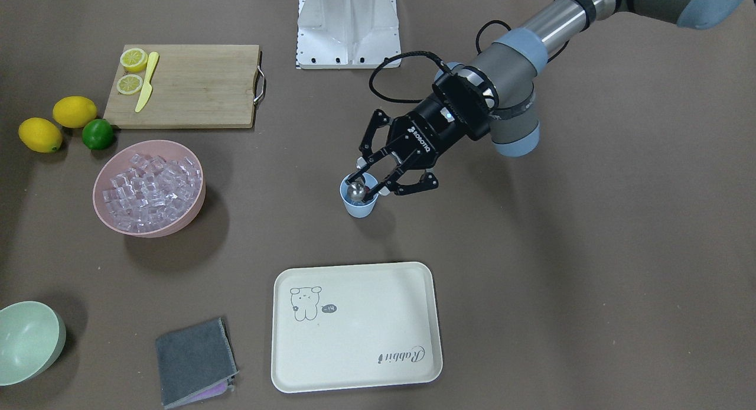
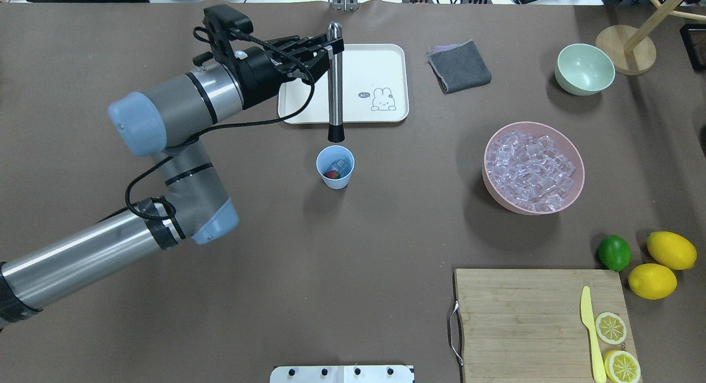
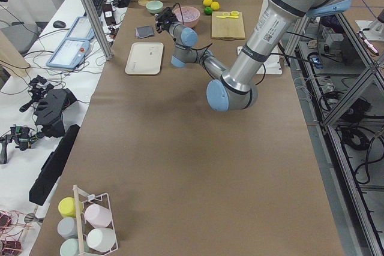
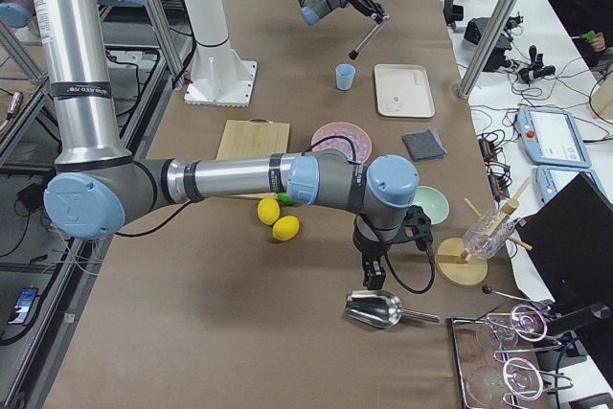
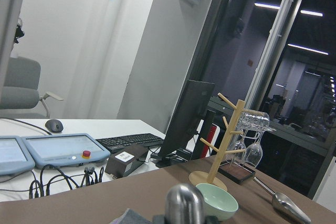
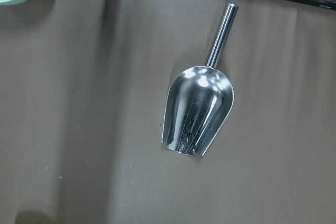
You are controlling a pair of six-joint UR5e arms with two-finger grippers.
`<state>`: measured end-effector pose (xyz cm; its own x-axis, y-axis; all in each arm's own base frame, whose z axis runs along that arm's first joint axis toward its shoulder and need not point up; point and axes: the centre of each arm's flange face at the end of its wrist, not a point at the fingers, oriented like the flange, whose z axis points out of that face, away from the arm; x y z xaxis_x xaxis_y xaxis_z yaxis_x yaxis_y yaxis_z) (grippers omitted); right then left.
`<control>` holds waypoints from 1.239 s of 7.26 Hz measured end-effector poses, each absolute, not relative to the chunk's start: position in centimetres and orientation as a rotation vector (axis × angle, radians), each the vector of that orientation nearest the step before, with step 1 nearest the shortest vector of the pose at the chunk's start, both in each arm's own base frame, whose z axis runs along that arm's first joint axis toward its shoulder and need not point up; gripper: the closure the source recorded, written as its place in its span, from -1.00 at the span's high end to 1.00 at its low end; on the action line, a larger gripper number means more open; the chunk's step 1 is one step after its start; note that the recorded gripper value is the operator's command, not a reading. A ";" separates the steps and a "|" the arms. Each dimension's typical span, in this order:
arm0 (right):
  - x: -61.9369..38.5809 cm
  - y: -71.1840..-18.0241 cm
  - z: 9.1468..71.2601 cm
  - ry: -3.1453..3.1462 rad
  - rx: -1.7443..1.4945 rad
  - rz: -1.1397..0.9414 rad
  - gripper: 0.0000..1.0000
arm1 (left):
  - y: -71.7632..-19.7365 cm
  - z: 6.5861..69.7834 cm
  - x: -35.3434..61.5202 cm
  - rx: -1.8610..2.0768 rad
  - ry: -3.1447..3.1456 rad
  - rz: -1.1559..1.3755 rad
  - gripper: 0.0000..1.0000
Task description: Mash ice and strawberries in cup
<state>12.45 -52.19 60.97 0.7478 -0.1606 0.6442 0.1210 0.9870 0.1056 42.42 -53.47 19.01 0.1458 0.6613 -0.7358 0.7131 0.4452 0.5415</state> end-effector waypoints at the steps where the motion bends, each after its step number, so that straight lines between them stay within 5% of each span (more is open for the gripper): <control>1: 12.4 -51.9 60.7 -0.704 0.065 -0.157 0.99 | -56.2 20.9 38.5 1.145 1.536 -0.063 -0.63; 4: 12.4 -51.8 59.9 -0.693 0.081 -0.165 0.99 | -62.3 32.5 22.2 0.833 1.381 -0.109 -0.63; 9: 12.3 -50.9 59.2 -0.698 0.098 -0.170 0.99 | -57.9 53.8 11.3 0.380 1.166 -0.210 -0.62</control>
<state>12.31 -50.92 59.17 0.7533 -0.1883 0.6302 0.1231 0.9816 0.1462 11.35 -57.92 53.79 0.3838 0.0350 -0.9228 0.3541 0.9173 0.1821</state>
